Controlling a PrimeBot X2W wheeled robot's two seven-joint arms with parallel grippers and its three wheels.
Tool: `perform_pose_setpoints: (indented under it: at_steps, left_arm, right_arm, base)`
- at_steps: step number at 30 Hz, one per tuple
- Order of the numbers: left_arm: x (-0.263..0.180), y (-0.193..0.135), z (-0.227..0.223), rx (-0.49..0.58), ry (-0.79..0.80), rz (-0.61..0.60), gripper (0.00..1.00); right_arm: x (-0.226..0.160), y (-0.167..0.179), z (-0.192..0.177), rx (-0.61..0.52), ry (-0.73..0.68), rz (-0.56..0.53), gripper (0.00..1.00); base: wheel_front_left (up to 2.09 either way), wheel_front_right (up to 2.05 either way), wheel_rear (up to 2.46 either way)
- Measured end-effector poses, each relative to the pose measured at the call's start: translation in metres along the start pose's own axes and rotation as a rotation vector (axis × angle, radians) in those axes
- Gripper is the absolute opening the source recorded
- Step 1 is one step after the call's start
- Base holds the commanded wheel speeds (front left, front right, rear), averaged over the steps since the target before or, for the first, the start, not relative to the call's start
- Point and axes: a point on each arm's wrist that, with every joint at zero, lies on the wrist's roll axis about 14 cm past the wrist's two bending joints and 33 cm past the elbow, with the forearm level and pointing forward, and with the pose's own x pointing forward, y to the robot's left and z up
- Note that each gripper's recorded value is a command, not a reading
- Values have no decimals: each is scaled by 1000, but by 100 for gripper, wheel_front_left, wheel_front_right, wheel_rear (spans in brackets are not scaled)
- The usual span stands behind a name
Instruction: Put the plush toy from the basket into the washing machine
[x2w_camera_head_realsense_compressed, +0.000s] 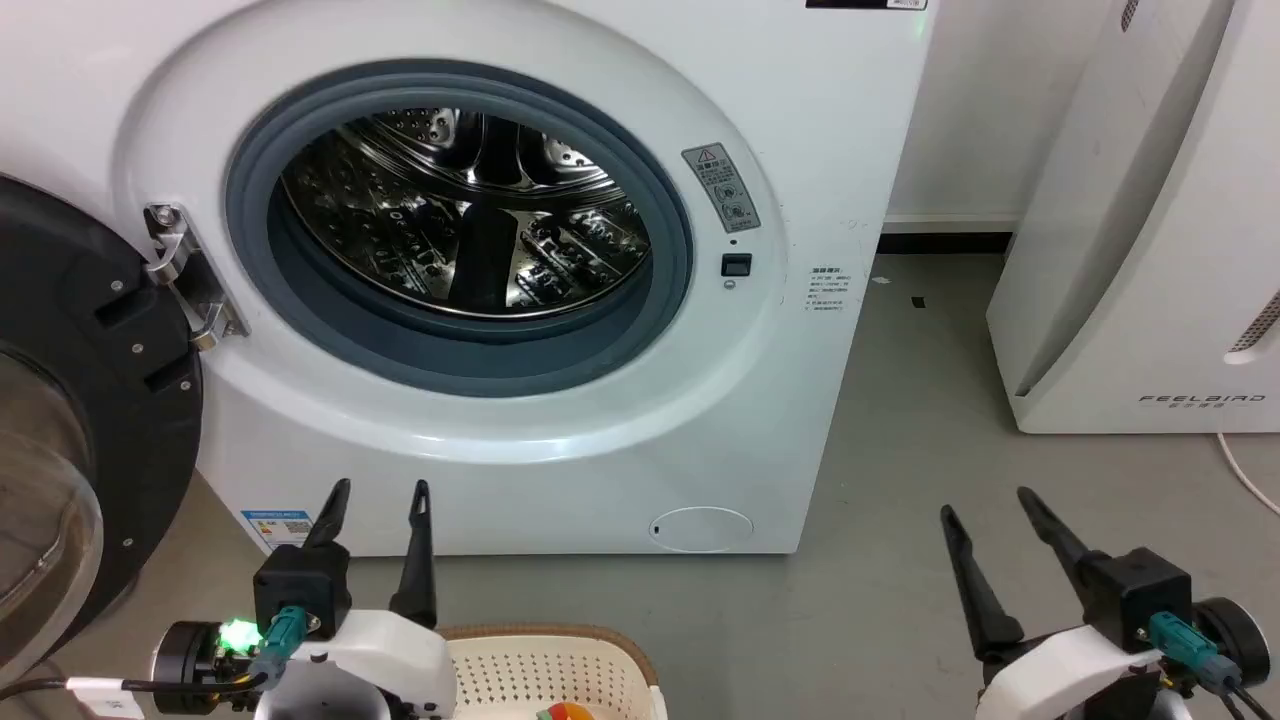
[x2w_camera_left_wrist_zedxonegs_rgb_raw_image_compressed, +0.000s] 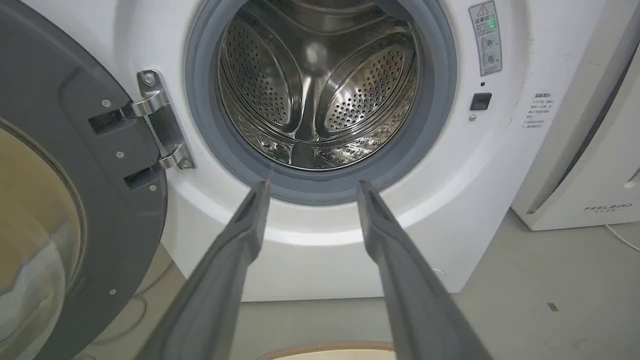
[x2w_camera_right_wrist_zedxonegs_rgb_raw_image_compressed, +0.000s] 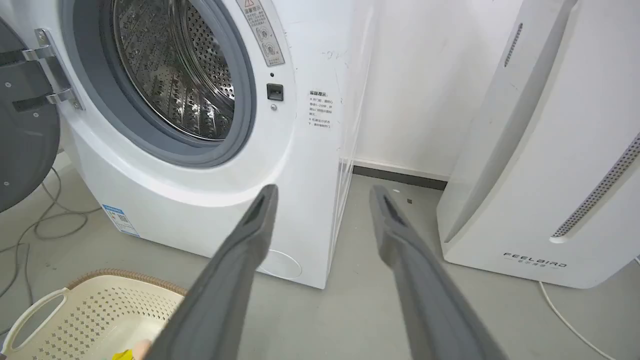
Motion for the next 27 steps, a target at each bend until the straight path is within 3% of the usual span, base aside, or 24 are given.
perform_pose_setpoints:
  at_steps: [14, 27]
  left_arm:
    - [2, -8, -9, -11, 17, -22, 100]
    - [13, -24, -47, -38, 121, -69, 100]
  right_arm:
    - [1, -5, 0, 19, -13, -14, 100]
    - [4, -14, -9, 30, -3, -40, 100]
  base:
    - [0, 0, 0]
    - [0, 0, 0]
